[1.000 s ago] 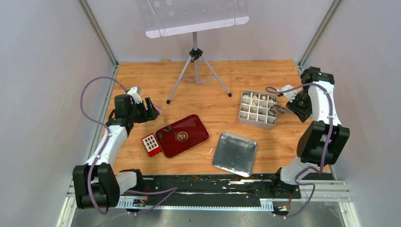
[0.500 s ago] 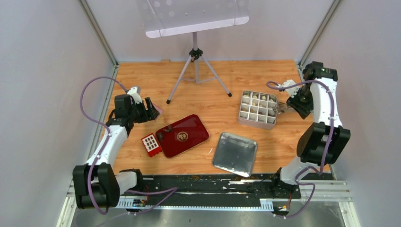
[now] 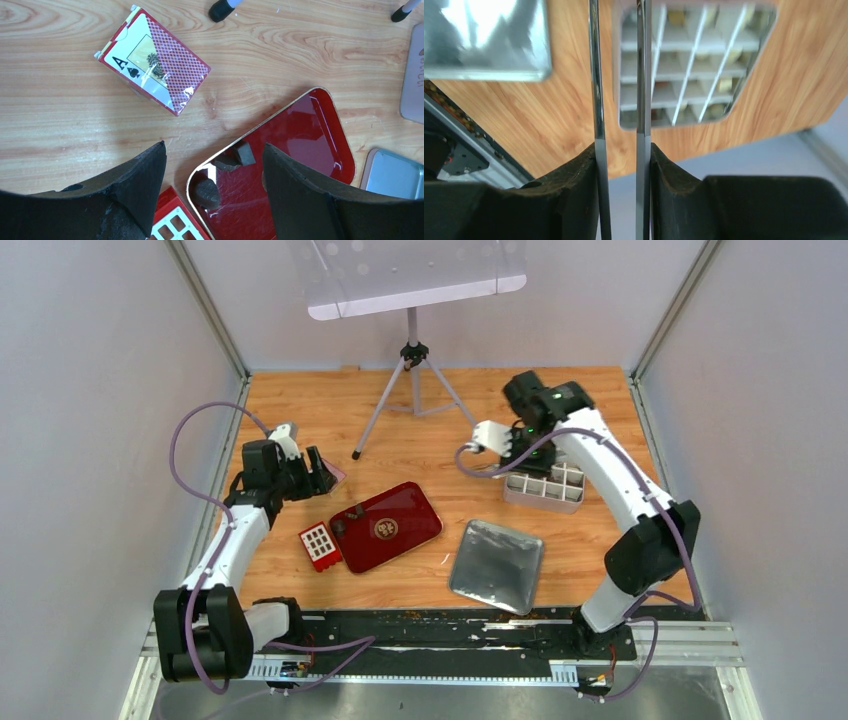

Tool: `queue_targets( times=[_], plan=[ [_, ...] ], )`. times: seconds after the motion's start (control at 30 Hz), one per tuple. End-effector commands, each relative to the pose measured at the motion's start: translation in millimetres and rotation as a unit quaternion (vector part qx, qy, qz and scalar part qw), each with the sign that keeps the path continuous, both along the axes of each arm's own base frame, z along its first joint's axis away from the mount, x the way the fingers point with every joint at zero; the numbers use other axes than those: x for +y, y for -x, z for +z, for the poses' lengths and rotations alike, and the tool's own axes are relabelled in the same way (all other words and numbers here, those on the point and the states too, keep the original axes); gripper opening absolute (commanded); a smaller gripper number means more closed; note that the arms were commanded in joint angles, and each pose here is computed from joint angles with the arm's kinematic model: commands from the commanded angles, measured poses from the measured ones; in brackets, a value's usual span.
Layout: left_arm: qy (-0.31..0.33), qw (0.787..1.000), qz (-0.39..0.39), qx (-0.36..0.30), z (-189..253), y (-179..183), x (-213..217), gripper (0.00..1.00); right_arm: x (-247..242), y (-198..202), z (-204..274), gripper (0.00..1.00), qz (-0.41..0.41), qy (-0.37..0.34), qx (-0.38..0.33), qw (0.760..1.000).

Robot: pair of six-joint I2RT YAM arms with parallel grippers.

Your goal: Pack the chocolate

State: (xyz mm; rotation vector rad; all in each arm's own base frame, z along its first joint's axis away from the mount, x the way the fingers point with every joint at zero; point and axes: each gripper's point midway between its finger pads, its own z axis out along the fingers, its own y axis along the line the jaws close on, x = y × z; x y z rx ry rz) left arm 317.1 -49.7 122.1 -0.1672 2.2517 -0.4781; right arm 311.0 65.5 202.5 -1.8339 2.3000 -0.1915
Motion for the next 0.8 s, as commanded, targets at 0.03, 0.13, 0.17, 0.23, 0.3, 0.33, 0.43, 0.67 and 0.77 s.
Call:
queue_targets(
  times=[0.03, 0.13, 0.17, 0.23, 0.3, 0.33, 0.43, 0.67, 0.77],
  plan=[
    [-0.019, 0.999, -0.005, -0.037, 24, -6, 3, 0.78, 96, -12, -6, 0.27, 0.082, -0.036, -0.029, 0.996],
    [-0.021, 0.999, -0.006, -0.037, 24, -3, 3, 0.78, 151, -21, -9, 0.26, 0.132, -0.054, -0.038, 0.989],
    [-0.021, 0.999, -0.005, -0.038, 24, -2, 3, 0.78, 168, -23, -10, 0.26, 0.150, -0.059, -0.041, 0.986],
    [-0.023, 0.999, -0.003, -0.043, 27, -3, 5, 0.78, 197, -28, -15, 0.28, 0.178, -0.064, -0.049, 0.981],
    [-0.024, 0.999, 0.000, -0.045, 31, -4, 6, 0.78, 221, -30, -23, 0.31, 0.204, -0.065, -0.053, 0.975],
    [-0.024, 0.999, 0.003, -0.048, 34, -5, 8, 0.79, 232, -31, -28, 0.32, 0.215, -0.066, -0.057, 0.973],
    [-0.028, 0.998, 0.012, -0.058, 47, -9, 14, 0.79, 256, -31, -38, 0.35, 0.243, -0.071, -0.065, 0.965],
    [-0.030, 0.998, 0.017, -0.060, 50, -11, 18, 0.79, 296, -34, -50, 0.40, 0.267, -0.101, -0.059, 0.957],
    [-0.028, 0.998, 0.016, -0.055, 47, -10, 18, 0.79, 305, -36, -50, 0.41, 0.274, -0.107, -0.062, 0.954]
  ],
)
